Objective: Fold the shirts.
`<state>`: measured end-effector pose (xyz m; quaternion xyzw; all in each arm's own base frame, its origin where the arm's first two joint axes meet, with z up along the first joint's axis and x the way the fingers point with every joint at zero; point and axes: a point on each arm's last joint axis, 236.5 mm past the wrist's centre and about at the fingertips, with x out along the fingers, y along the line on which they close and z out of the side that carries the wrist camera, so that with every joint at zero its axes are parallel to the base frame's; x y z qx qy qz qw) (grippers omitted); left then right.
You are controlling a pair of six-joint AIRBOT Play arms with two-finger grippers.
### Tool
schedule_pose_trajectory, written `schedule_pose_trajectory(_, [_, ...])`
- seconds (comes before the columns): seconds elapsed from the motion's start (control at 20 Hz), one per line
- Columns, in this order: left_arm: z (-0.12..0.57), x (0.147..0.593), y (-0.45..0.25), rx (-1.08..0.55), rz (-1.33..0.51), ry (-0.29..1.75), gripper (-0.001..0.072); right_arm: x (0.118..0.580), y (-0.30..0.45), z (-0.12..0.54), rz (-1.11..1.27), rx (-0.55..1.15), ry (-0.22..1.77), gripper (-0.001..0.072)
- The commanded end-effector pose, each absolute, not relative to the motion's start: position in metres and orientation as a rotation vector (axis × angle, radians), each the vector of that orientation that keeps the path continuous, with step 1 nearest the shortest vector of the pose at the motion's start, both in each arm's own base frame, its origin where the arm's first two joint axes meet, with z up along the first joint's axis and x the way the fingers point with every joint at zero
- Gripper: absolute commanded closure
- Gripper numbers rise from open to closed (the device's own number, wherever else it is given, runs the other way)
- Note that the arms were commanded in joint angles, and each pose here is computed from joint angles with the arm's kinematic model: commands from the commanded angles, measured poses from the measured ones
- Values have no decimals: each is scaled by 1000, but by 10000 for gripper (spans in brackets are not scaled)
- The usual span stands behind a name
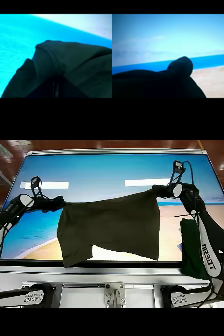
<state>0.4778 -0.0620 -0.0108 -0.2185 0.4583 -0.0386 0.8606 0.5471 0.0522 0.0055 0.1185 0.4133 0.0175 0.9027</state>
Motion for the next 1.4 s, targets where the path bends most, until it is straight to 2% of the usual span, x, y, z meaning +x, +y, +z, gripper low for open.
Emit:
schedule_pose_trajectory(0.0, [-47,472,-80,-591,-87,1070,396,534,72,-22,57,333,961,434])
schedule_pose_trajectory(0.05, [-49,463,-77,-597,-92,1115,68,527,74,-18,64,338,983,135])
schedule_pose_trajectory(0.1, [-47,452,-67,-589,-94,1169,47,514,64,-8,72,286,1013,55])
schedule_pose_trajectory(0.25, [-35,404,7,-494,-11,1352,57,450,-25,19,-70,-17,1180,60])
schedule_pose_trajectory(0.3, [-31,386,26,-496,1,1397,57,416,-64,27,-166,-67,1279,124])
schedule_pose_trajectory(0.35, [-29,365,39,-516,-7,1452,57,384,-86,27,-202,-60,1373,157])
schedule_pose_trajectory(0.4, [-33,346,46,-537,-19,1511,56,353,-94,20,-178,7,1460,157])
schedule_pose_trajectory(0.5, [-51,316,47,-585,-45,1593,54,313,-77,1,-79,290,1531,156])
schedule_pose_trajectory(0.65, [-81,306,23,-703,-101,1574,54,295,-33,-16,94,657,1489,155])
schedule_pose_trajectory(0.75, [-98,310,17,-765,-76,1543,54,294,-20,-23,131,736,1476,155])
schedule_pose_trajectory(0.95, [-107,333,-3,-894,-145,1472,55,300,-15,-22,140,766,1446,155])
schedule_pose_trajectory(1.1, [-118,339,-16,-897,-157,1478,56,302,-14,-22,142,771,1441,155])
schedule_pose_trajectory(1.15, [-122,342,-20,-878,-154,1474,66,301,-14,-22,142,772,1442,155])
schedule_pose_trajectory(1.2, [-125,348,-23,-862,-147,1459,138,301,-14,-22,143,772,1443,155])
schedule_pose_trajectory(1.3, [-128,359,-25,-864,-106,1425,350,300,-15,-22,140,770,1448,155])
schedule_pose_trajectory(1.35, [-126,362,-27,-872,-109,1417,507,295,-17,-25,130,756,1470,153])
